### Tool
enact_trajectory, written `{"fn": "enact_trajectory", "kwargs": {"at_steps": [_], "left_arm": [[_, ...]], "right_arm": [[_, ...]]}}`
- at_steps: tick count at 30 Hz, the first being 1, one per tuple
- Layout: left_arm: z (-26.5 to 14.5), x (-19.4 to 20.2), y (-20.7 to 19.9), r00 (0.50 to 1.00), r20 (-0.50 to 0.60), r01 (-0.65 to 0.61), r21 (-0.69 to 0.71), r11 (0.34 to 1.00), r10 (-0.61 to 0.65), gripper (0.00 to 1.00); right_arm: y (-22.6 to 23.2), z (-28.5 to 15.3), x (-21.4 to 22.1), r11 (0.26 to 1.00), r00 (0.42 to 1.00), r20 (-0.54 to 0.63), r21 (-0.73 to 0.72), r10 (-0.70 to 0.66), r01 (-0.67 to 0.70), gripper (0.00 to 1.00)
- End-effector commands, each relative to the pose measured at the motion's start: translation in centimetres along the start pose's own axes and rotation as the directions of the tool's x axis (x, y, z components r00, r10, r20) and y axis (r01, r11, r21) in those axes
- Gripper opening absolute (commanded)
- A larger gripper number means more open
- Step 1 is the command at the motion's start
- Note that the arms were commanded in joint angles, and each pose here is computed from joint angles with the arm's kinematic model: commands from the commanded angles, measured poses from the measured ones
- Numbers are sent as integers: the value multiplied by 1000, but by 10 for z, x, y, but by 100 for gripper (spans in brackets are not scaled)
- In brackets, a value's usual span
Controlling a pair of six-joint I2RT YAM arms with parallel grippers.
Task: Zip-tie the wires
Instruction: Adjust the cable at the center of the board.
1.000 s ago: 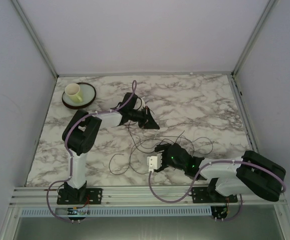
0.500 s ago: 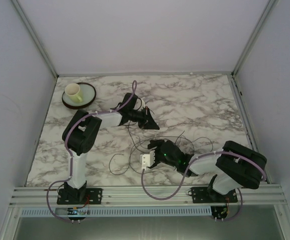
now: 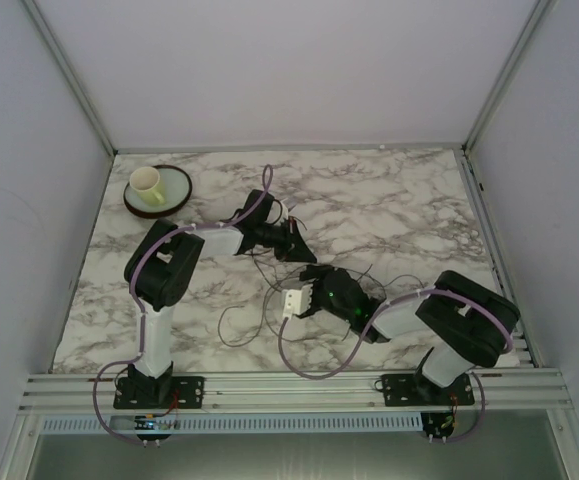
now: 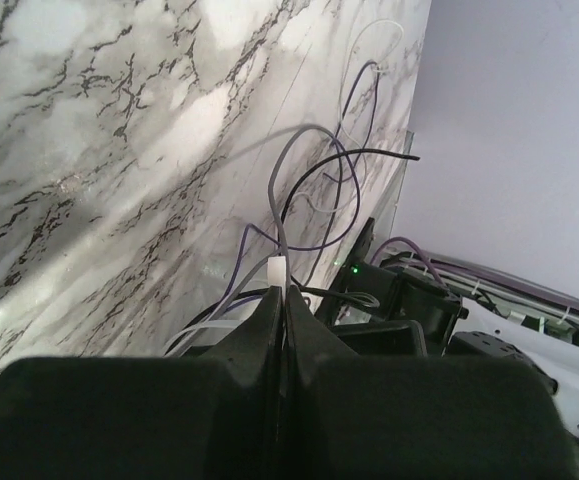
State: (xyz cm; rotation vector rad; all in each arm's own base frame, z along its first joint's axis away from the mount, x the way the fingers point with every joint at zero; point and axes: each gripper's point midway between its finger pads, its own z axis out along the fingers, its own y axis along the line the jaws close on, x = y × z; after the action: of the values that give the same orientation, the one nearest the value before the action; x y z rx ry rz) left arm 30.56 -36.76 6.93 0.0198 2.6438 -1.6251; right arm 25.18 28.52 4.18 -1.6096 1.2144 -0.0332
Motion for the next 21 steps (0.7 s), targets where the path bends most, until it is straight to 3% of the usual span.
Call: {"fn": "enact_trajectory", "kwargs": {"at_steps": [1,6,14,18,21], "left_arm": [[0,7,3,999,-27,20,9,1000,-20,0],[1,5,2,1000,-18,23,6,1000,-23,0],[1,-3,-5,999,19,38,18,999,-38,0],[1,-4,-5,999,21,38,19,999,-39,0],[2,-4,-5,999,21,39,18,999,-39,0]], "right_arm": [[-20,1,8,998,999,-30,56,27,-25,65],[-21,-9,-18,997,995,65,0,76,-76,65],[-11,-42,-34,985,982,95,-81,160,-153,67],[-1,-56,-57,950,950,139,-179,280,-254,65],[-1,-65,-81,877,890,116,-267,442,-401,61]]}}
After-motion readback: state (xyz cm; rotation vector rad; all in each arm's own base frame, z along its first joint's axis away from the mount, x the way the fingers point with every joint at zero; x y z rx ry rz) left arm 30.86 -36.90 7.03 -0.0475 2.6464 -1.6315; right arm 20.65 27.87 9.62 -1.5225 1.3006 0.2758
